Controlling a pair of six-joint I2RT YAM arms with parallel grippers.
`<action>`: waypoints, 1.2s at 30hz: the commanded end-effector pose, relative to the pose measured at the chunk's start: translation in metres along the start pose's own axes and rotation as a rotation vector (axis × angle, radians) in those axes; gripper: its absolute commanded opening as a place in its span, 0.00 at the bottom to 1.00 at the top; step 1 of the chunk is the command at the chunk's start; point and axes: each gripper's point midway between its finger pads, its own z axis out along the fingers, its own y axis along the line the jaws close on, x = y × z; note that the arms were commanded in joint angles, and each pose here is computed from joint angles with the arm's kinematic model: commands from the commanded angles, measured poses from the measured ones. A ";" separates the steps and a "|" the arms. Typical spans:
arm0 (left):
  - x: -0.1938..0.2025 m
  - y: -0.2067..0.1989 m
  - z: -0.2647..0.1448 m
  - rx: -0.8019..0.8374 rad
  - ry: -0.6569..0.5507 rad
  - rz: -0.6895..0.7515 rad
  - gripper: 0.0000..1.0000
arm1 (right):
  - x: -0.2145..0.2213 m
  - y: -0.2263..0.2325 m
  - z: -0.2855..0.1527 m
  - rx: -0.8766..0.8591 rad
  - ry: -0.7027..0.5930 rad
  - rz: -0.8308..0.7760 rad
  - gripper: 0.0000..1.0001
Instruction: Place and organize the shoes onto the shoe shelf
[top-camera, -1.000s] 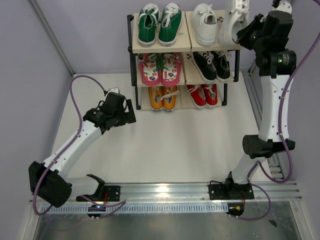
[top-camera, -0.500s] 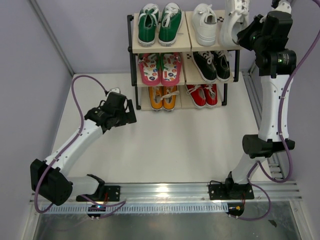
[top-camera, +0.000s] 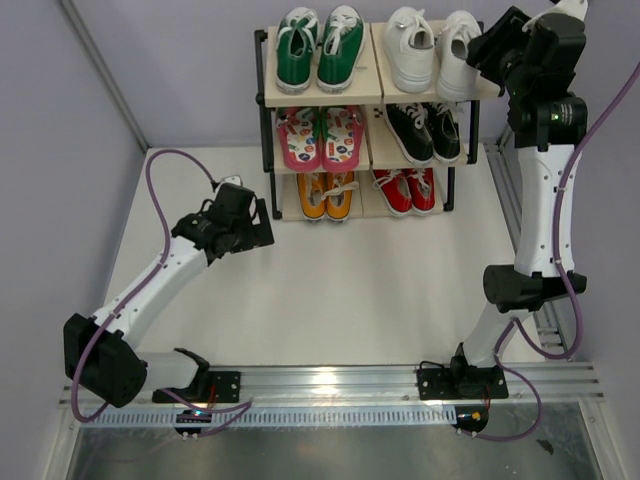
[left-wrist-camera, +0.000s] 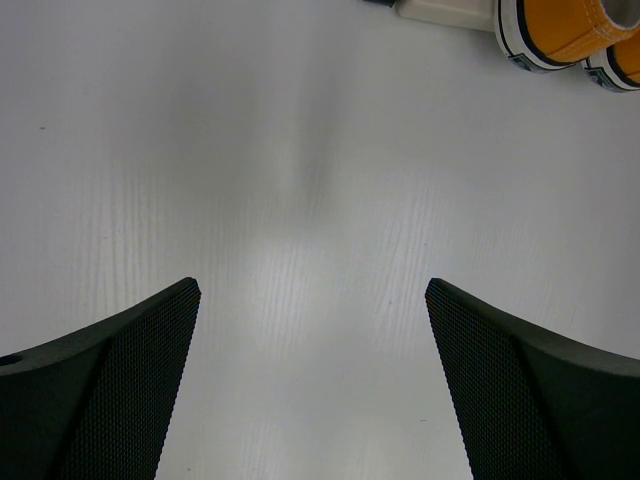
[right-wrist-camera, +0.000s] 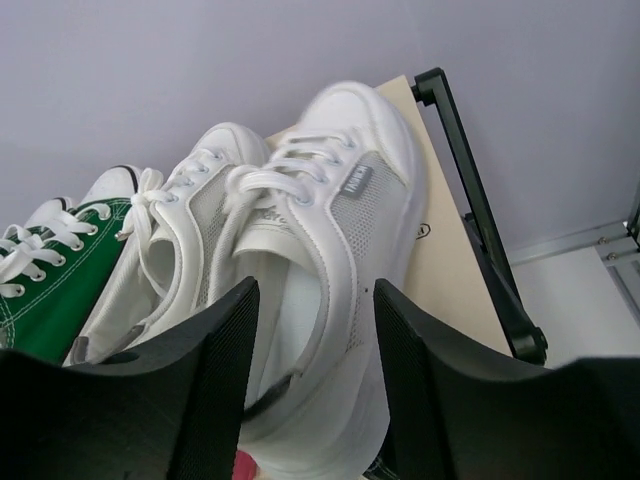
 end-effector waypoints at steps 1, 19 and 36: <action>-0.021 -0.010 -0.005 0.028 -0.060 -0.015 0.98 | -0.003 0.008 -0.001 -0.041 -0.007 -0.014 0.55; -0.022 -0.012 -0.007 0.039 -0.061 -0.008 0.98 | -0.001 0.026 -0.020 -0.180 0.009 -0.203 0.99; -0.024 -0.008 -0.008 0.021 -0.072 -0.017 0.98 | 0.026 0.009 0.004 -0.123 0.053 -0.315 0.80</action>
